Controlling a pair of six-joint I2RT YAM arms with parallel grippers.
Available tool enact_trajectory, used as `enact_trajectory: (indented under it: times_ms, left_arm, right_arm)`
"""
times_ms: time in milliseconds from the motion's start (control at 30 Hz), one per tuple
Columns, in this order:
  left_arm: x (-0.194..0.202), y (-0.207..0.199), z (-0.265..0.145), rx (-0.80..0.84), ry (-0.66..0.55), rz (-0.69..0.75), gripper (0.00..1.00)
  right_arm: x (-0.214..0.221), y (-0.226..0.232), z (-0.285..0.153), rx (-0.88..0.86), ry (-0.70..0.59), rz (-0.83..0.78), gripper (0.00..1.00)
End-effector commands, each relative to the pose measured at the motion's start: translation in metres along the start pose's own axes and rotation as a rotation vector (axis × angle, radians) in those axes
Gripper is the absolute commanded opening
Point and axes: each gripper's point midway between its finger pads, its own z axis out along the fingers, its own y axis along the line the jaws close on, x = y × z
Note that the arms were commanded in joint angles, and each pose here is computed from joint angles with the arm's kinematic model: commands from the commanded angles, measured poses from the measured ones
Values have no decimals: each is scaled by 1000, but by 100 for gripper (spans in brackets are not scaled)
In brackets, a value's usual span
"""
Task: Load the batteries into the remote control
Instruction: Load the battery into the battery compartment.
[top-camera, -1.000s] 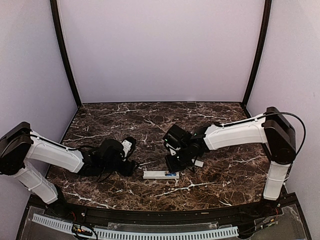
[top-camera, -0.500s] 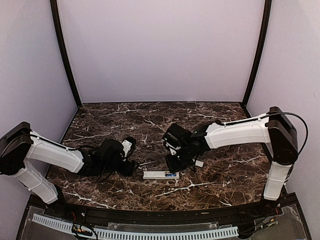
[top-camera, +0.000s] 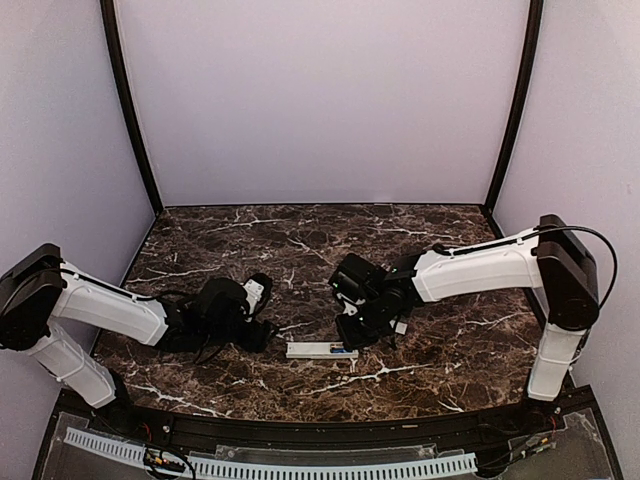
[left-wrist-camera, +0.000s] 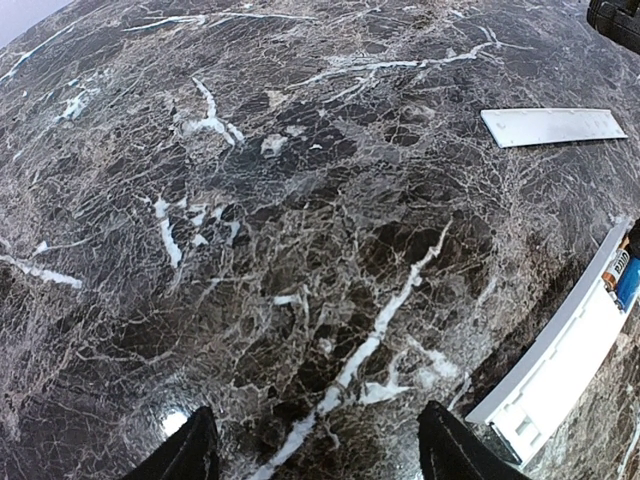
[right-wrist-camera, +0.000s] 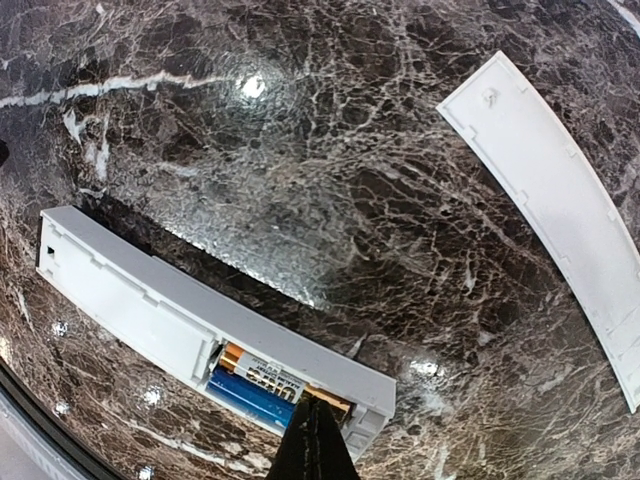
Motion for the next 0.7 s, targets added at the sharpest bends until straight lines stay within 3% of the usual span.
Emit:
enact_trajectory:
  times_ms: [0,300,667]
  left_arm:
    - [-8,-3,-3,9,-10,13,68]
    - [-7,-3,-4,6,-10,16,68]
    - [-5,-3,-3,6,-6,18,68]
  right_arm:
    - [11,-8,9,30,42,11,0]
    - [-11,17,-31,-23,-37,-40,0]
    - [12,6,-3,-5,28,-4,0]
